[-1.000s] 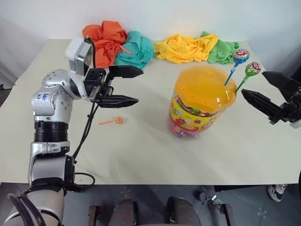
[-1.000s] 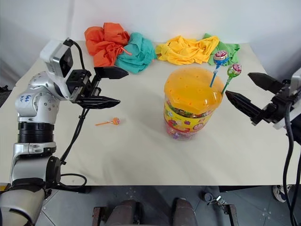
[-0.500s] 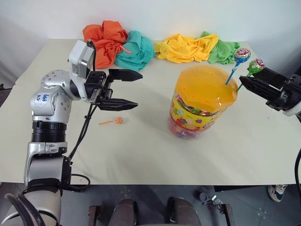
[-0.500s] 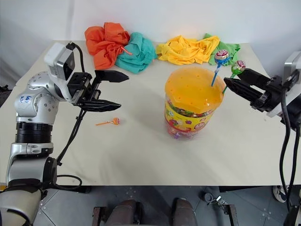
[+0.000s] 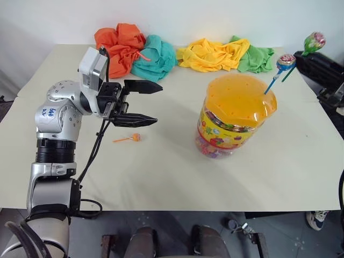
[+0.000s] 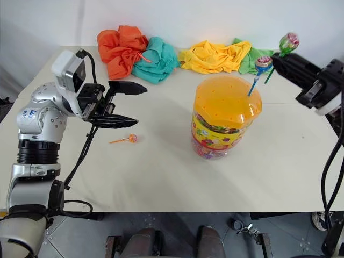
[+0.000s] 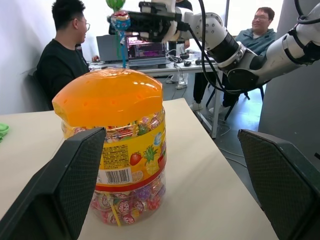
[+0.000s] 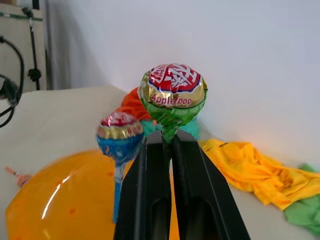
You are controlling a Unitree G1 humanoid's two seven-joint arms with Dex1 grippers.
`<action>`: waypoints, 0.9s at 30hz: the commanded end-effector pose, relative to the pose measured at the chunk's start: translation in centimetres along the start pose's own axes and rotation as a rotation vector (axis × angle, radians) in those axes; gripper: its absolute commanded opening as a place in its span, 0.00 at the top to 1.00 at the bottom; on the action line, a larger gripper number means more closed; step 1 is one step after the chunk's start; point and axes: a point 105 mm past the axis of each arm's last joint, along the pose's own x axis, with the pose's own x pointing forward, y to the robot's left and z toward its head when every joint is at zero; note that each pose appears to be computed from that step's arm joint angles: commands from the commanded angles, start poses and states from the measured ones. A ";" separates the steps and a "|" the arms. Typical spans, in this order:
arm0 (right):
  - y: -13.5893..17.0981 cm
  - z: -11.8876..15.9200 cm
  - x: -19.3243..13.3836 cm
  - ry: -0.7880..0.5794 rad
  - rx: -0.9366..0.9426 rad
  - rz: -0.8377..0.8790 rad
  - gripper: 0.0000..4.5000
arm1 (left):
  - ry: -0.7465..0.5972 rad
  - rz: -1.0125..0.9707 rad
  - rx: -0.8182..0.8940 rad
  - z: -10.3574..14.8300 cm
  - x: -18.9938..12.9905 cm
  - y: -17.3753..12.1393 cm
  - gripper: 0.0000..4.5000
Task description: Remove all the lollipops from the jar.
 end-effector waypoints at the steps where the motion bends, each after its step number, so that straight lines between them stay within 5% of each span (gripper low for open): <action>1: -1.1 3.0 -1.1 -0.045 -0.078 -0.109 0.99 | -0.010 -0.054 0.038 0.8 0.2 -0.4 0.00; 5: -2.0 1.8 -3.3 0.098 -0.042 -0.215 0.99 | -0.014 -0.057 0.031 0.6 0.2 -0.3 0.00; 10: -2.9 -3.9 -8.5 0.442 0.087 -0.449 0.99 | -0.028 -0.079 0.024 0.4 0.4 -0.4 0.00; 15: -0.7 -9.8 -11.1 0.701 0.286 -0.508 0.99 | -0.002 -0.098 0.002 0.0 0.0 -0.7 0.00; 27: 1.1 -19.5 -12.7 0.933 0.525 -0.654 0.99 | 0.043 -0.051 -0.002 -0.4 -0.7 -1.1 0.00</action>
